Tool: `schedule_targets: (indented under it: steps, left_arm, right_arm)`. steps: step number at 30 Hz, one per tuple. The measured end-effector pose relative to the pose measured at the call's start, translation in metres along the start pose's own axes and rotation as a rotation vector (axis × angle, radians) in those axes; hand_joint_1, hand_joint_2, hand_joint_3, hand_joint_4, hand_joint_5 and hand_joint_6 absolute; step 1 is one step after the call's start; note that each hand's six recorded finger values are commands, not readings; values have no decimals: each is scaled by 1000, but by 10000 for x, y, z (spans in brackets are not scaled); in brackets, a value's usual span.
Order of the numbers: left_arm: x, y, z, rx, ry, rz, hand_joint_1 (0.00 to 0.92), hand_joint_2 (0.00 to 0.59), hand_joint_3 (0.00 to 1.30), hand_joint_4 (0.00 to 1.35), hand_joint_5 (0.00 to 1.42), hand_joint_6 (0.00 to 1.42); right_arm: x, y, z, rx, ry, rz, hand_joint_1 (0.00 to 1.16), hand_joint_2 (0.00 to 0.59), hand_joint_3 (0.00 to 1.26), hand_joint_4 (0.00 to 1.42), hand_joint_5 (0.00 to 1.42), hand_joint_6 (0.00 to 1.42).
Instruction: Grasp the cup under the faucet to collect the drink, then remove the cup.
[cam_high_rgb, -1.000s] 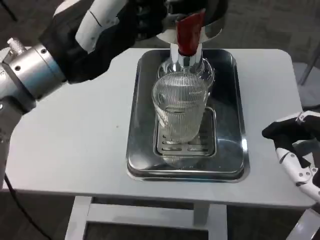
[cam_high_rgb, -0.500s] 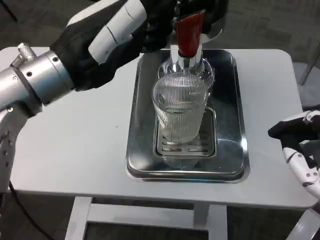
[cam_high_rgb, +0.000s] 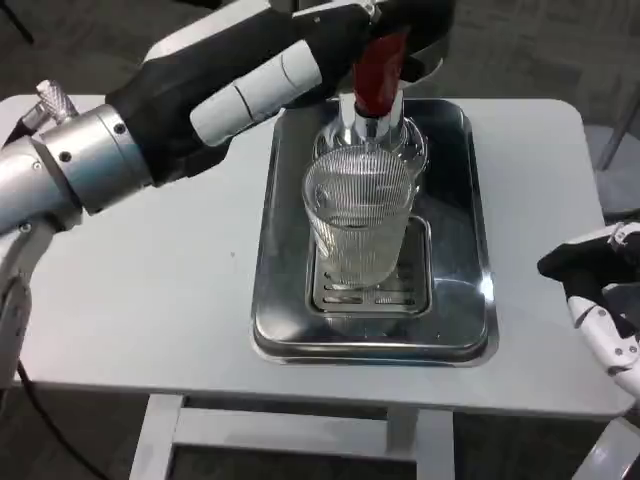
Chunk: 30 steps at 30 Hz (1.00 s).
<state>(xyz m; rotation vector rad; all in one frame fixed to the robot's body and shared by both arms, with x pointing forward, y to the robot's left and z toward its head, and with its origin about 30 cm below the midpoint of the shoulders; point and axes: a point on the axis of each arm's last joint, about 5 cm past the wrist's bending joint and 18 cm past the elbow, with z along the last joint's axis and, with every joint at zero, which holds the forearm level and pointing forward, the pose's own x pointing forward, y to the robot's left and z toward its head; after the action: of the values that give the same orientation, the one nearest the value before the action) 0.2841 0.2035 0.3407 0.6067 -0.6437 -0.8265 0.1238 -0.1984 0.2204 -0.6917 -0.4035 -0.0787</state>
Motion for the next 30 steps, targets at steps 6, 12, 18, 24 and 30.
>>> schedule_targets:
  steps: [6,12,18,24,30]
  left_arm:
    - [-13,6,2,67,2,-8,0,71,135,75,159,219]
    - [-28,16,-2,132,4,-19,0,71,123,62,149,219]
    - [-52,35,4,203,7,-25,0,71,121,51,137,209]
    - [-50,36,15,261,11,-33,0,70,114,50,135,215]
    - [-34,36,34,315,15,-42,0,70,111,41,123,218]
  right_arm:
    - [-1,0,4,0,-2,0,653,495,613,503,515,576]
    - [0,3,8,1,-4,2,653,493,617,503,515,576]
    - [3,11,7,6,1,5,653,493,617,503,515,576]
    - [8,10,7,8,4,4,653,493,617,503,515,576]
    - [13,9,6,11,8,3,653,493,618,503,508,576]
